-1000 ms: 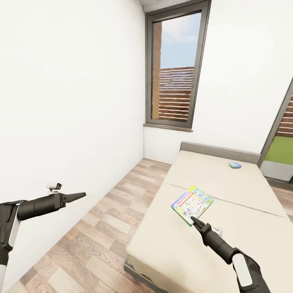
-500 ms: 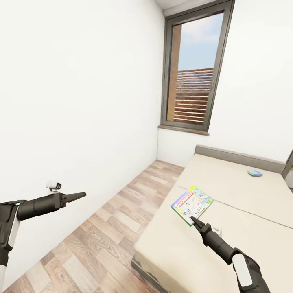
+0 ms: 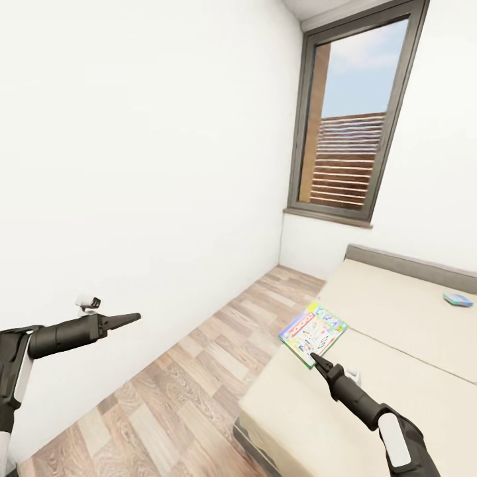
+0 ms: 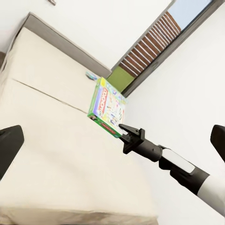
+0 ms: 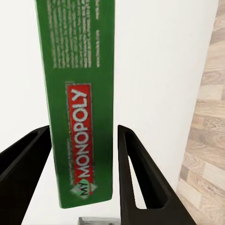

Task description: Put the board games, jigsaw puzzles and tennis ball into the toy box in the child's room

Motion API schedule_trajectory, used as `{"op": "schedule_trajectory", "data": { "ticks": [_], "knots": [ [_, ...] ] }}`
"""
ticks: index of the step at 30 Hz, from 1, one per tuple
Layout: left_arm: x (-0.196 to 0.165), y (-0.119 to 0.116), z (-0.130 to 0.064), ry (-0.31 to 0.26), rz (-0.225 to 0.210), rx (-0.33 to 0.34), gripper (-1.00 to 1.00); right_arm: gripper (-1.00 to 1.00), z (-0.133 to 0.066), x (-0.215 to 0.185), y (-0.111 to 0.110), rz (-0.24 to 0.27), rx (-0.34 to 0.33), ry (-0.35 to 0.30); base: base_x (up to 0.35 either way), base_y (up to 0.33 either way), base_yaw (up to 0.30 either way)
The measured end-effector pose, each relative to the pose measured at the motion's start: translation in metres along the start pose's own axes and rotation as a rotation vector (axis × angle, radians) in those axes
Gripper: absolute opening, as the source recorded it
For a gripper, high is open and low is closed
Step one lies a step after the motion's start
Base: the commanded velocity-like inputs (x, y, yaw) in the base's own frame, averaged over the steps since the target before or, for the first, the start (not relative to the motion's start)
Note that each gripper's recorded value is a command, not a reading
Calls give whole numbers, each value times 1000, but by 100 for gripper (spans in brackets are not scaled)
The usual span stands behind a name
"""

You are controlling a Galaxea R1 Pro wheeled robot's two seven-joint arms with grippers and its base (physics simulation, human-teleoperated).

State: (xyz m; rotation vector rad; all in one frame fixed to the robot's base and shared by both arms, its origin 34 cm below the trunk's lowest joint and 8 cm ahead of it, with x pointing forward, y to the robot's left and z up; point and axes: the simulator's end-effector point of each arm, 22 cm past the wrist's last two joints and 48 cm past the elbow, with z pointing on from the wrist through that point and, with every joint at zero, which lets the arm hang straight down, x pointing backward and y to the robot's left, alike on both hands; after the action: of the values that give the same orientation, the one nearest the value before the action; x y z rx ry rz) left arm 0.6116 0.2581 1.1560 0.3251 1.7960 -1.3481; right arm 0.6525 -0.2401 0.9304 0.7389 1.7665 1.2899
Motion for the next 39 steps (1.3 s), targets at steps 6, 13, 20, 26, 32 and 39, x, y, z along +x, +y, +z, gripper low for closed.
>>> {"op": "schedule_trajectory", "data": {
  "ticks": [6, 13, 20, 26, 32, 39],
  "knots": [
    [0, -3, 3, -7, 4, 11, 100, -100, 0, -1, 2, -3, -4, -1, -4, 0, 265],
    [0, -8, 8, -12, 8, 26, 100, -100, 0, -2, 5, -6, -8, -3, -180, -15, 245],
    [-1, -12, 8, -15, 15, 30, 100, -100, -1, -3, 9, -5, -17, -6, -65, -39, 139],
    [-3, -16, 7, -17, 22, 33, 100, -100, -1, -4, 13, -9, -23, -9, -3, -2, 177],
    [-4, -19, 7, -21, 29, 36, 100, -100, -2, -5, 17, -14, -28, -11, 0, 0, 180],
    [-5, -23, 6, -20, 37, 36, 100, -100, -2, -6, 21, -22, -33, -14, 0, 0, 180]
  ]
}}
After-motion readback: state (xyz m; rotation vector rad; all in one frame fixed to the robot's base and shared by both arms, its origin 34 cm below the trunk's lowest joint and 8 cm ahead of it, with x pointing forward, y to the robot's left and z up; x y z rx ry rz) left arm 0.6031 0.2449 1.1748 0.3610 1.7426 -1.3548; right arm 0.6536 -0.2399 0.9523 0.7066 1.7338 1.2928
